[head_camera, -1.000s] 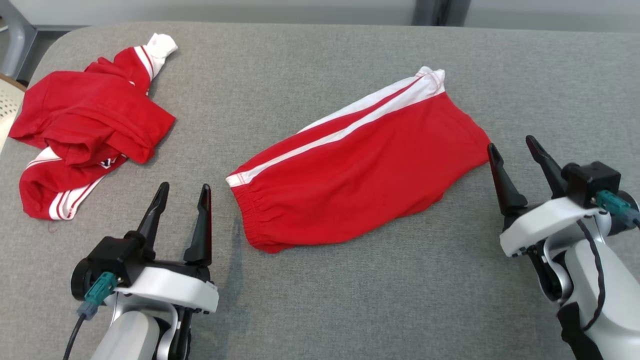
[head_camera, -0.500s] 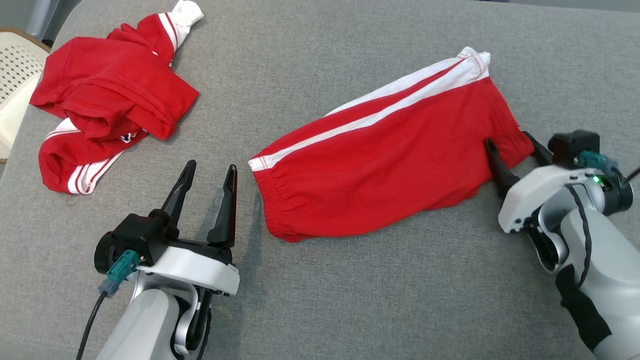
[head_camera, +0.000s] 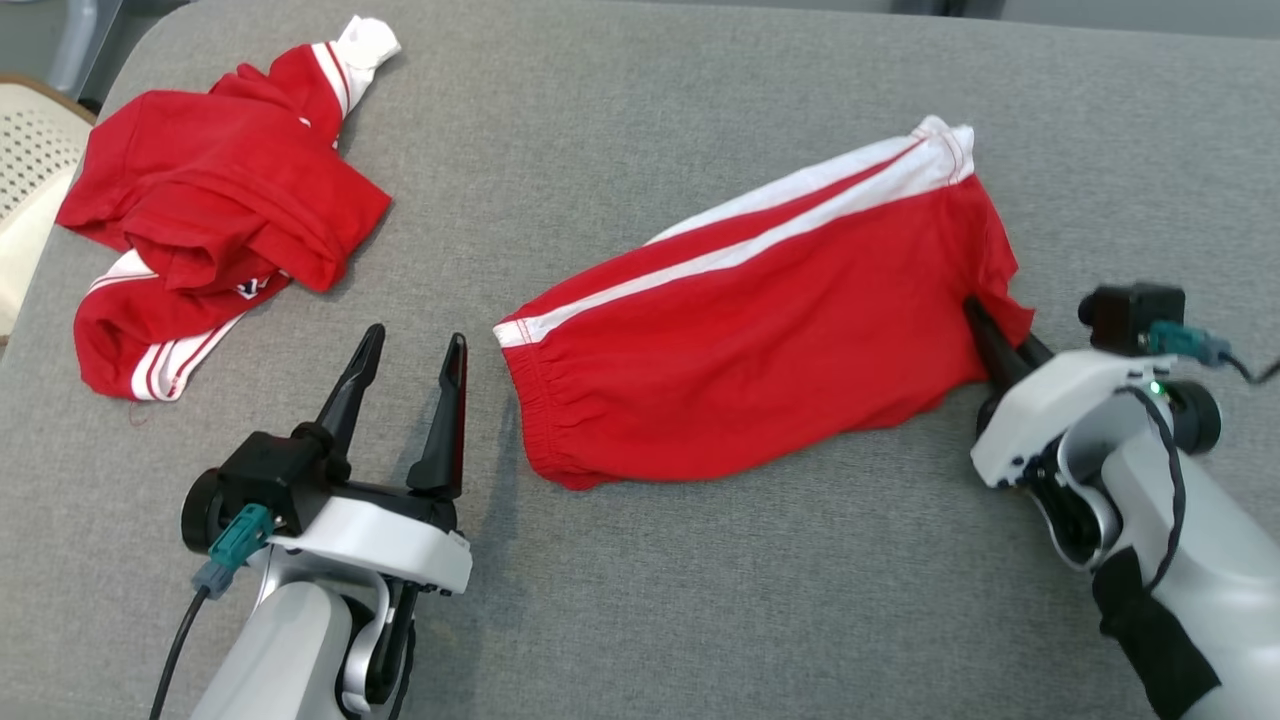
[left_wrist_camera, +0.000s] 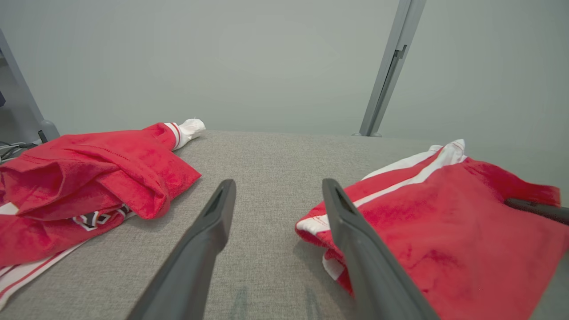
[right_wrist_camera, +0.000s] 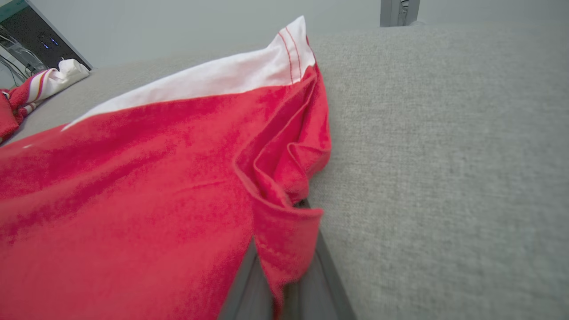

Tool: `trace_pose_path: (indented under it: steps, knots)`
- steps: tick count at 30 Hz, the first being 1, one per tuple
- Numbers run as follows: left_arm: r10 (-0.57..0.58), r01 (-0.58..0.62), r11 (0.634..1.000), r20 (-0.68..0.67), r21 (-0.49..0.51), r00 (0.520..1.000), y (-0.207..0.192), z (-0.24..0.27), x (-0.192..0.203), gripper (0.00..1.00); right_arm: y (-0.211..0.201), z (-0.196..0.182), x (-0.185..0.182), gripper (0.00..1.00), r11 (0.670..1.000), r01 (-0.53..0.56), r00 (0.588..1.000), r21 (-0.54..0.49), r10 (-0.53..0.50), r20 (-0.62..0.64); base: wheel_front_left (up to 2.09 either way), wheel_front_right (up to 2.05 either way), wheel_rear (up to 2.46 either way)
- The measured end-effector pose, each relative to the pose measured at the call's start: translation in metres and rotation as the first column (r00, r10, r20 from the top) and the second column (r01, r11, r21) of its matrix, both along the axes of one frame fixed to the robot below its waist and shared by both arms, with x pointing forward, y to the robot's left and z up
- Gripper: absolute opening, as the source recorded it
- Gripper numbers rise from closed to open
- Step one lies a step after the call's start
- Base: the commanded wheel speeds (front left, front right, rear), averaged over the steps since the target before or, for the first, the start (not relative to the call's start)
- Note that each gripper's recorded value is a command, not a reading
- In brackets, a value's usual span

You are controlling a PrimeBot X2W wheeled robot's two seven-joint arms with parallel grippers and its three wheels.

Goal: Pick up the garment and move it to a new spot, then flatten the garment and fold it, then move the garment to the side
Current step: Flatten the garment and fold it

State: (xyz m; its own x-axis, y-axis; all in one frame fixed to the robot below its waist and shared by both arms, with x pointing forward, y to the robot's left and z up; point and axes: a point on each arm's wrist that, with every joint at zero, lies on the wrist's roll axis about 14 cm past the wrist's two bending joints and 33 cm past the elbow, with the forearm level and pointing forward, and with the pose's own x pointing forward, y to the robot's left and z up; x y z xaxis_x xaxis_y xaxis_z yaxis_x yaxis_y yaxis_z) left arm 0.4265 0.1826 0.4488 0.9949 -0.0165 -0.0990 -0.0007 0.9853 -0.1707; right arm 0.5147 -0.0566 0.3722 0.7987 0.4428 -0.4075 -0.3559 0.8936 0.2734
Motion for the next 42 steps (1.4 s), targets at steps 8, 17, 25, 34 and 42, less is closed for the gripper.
trace_pose_path:
  steps: [8,17,25,34,42]
  knots:
    - [-0.025,0.025,1.000,0.014,0.000,1.000,-0.007,0.005,-0.005,1.00,-0.025,-0.004,-0.046,0.00,0.990,0.108,0.994,0.096,-0.110,0.016,0.00,0.00,0.00]
    - [-0.053,0.053,0.999,0.028,0.012,0.998,-0.013,0.013,-0.009,1.00,-0.065,-0.011,-0.088,0.00,0.954,0.262,0.965,0.143,-0.262,-0.023,0.00,0.00,0.00]
    - [-0.069,0.069,0.998,0.026,0.013,0.997,-0.017,0.016,-0.012,1.00,-0.091,-0.015,-0.113,0.00,0.912,0.376,0.926,0.161,-0.374,-0.048,0.00,0.00,0.00]
    - [-0.090,0.090,0.996,0.018,0.011,0.996,-0.023,0.015,-0.009,1.00,-0.099,-0.016,-0.121,0.00,0.907,0.396,0.918,0.141,-0.394,-0.042,0.00,0.00,0.00]
    - [-0.104,0.103,0.995,0.021,0.007,0.994,-0.027,0.016,-0.008,1.00,-0.065,0.040,-0.084,0.00,0.963,0.229,0.962,0.140,-0.246,0.121,0.00,0.00,0.00]
